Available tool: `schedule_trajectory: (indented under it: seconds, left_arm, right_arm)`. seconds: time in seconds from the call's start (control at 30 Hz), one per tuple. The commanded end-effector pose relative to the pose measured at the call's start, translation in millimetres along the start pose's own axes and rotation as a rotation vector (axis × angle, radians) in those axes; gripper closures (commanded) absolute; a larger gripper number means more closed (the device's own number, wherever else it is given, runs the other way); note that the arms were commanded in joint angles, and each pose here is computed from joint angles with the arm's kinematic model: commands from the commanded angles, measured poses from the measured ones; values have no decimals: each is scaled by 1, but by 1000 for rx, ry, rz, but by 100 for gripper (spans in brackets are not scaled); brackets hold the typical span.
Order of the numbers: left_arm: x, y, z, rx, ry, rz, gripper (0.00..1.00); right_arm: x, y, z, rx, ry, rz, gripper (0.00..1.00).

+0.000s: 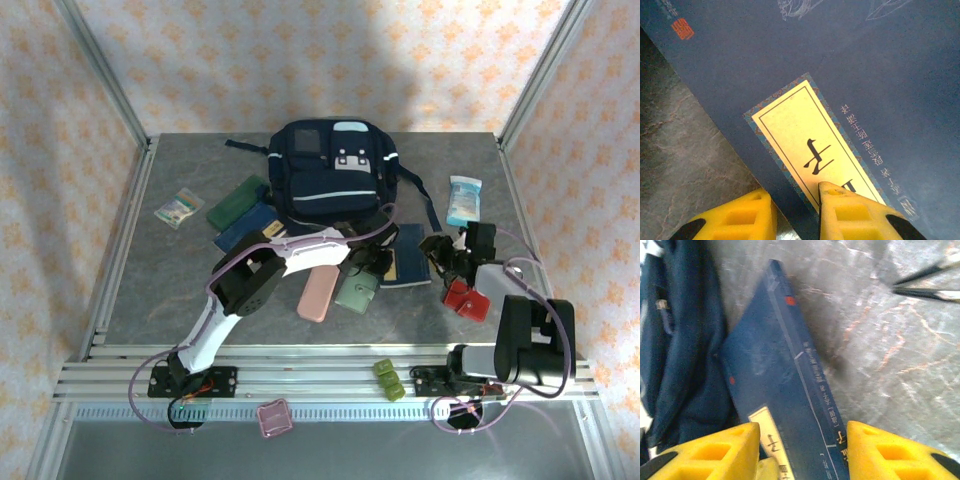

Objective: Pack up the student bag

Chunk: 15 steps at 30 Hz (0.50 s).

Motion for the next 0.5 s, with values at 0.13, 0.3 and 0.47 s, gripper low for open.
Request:
schedule_trajectory:
  seconds: [0.13, 0.3, 0.47]
  left_arm:
    - [-18, -10, -20, -58, 42, -44, 78]
    - [-17, -10, -15, -62, 22, -45, 78]
    - [-17, -10, -16, -66, 17, -40, 77]
  right_arm:
    - [-24, 26, -13, 263, 167, 40, 59]
    - [-25, 30, -19, 238, 191, 60, 70]
    - [-25, 33, -21, 257, 239, 85, 62]
Point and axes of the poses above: each hand's point on the last joint's axis, 136 mm out from that joint toward the fingers, its own z axis back along the fingers, its own y axis along the line the jaws close on, x = y × z, the point moved 9 cm from there along z, back along the fingers, and after that the axes turned 15 degrees about z, right-handed, at the moved point
